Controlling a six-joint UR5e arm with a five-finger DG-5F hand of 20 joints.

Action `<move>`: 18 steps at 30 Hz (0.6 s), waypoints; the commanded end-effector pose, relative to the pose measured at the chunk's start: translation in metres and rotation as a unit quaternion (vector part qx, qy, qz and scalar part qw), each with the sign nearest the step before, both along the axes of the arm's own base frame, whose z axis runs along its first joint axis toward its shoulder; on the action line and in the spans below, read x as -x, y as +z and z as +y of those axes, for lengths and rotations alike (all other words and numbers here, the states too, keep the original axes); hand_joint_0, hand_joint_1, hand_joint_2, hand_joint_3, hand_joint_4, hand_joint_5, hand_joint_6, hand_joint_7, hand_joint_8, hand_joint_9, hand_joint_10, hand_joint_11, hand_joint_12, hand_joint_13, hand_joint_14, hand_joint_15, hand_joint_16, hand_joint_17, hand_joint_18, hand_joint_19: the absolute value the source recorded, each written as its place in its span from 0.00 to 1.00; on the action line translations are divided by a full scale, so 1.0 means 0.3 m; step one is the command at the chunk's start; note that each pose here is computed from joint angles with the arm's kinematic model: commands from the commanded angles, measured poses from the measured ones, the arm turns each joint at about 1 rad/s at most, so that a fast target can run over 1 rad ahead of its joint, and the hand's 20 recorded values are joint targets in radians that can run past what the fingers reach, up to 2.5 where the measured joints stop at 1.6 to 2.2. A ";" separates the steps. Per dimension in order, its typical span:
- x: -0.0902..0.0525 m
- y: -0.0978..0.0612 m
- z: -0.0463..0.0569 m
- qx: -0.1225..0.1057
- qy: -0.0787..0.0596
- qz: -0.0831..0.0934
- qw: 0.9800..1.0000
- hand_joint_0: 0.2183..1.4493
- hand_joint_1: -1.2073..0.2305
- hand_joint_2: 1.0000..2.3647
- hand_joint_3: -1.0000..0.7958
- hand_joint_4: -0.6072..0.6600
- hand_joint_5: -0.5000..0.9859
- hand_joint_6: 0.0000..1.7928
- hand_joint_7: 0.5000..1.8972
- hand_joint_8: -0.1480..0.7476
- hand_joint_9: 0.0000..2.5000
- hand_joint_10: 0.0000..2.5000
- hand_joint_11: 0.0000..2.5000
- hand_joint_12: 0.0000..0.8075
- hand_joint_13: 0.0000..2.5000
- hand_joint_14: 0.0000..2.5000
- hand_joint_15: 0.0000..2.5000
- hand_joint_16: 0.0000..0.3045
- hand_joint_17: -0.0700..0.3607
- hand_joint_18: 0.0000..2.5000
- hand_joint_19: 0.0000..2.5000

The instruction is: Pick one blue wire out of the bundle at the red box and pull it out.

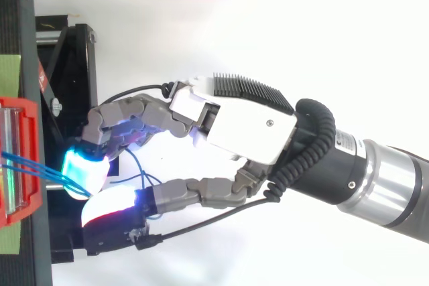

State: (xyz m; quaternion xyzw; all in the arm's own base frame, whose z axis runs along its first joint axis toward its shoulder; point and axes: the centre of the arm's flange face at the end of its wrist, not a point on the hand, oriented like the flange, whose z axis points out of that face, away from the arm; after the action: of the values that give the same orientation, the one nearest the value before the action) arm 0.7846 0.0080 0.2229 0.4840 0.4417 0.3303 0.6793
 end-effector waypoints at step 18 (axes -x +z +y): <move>0.004 0.004 0.035 0.014 -0.032 0.001 0.999 0.26 0.34 0.00 0.32 0.71 0.23 0.39 0.36 0.59 0.29 0.00 0.17 0.56 0.32 0.00 0.16 0.20 0.49 0.31 0.22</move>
State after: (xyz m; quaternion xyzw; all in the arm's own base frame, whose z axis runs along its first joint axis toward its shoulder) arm 0.7831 0.0166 0.2230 0.4893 0.4325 0.3023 0.6944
